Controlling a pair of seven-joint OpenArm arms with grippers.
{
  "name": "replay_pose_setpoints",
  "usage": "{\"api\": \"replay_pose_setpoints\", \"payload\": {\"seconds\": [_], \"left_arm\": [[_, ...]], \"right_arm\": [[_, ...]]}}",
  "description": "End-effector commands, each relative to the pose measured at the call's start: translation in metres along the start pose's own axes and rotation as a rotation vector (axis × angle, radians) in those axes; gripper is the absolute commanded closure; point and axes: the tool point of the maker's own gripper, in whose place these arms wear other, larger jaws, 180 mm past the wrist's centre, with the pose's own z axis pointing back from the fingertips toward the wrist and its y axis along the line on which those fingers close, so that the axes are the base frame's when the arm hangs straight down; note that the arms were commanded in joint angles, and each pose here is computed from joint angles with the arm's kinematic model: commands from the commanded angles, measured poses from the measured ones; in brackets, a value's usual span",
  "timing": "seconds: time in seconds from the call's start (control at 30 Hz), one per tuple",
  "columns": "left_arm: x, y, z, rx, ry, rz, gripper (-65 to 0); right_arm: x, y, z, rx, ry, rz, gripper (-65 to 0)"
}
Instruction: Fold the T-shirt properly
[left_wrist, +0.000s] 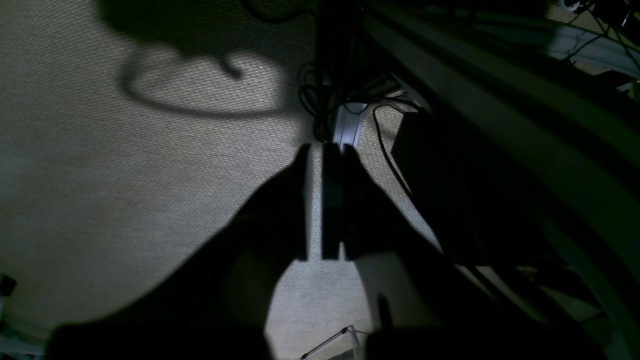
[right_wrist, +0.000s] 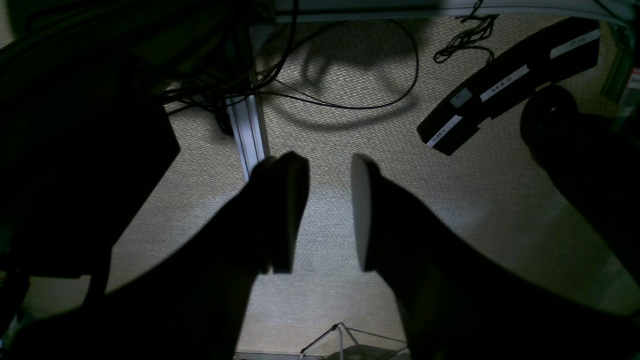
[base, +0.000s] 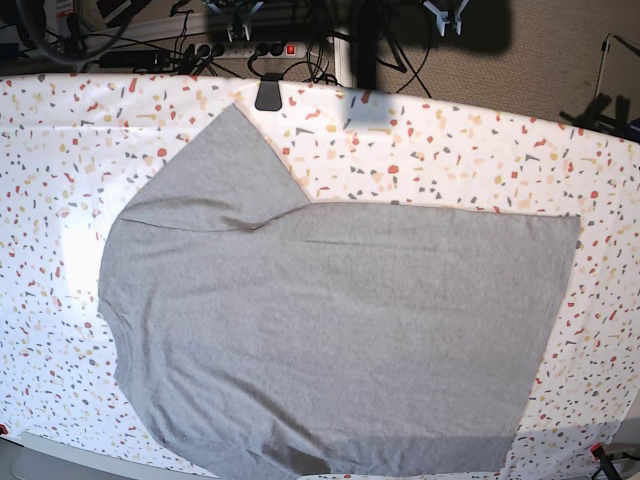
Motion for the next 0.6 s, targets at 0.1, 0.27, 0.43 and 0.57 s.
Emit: {"api": "replay_pose_setpoints", "payload": {"seconds": [0.1, 0.27, 0.43, 0.57], "left_arm": [[-0.0031, 0.0022, 0.0009, 0.001, -0.004, -0.003, -4.1], [-0.0035, 0.0025, 0.0011, 0.001, -0.010, -0.002, -4.1], [-0.0032, 0.0025, 0.0010, 0.001, -0.010, -0.003, -4.1], [-0.0032, 0.0024, 0.0010, 0.001, -0.010, -0.002, -4.1]], "right_arm": [[0.0011, -0.0029, 0.0002, -0.007, -0.007, -0.002, -20.0], [0.0016, -0.0029, 0.0002, -0.007, -0.010, -0.002, -20.0], [0.0018, -0.0029, 0.0002, -0.007, -0.011, -0.002, -20.0], [0.0021, -0.0030, 0.0002, -0.008, -0.013, -0.002, -20.0]]}}
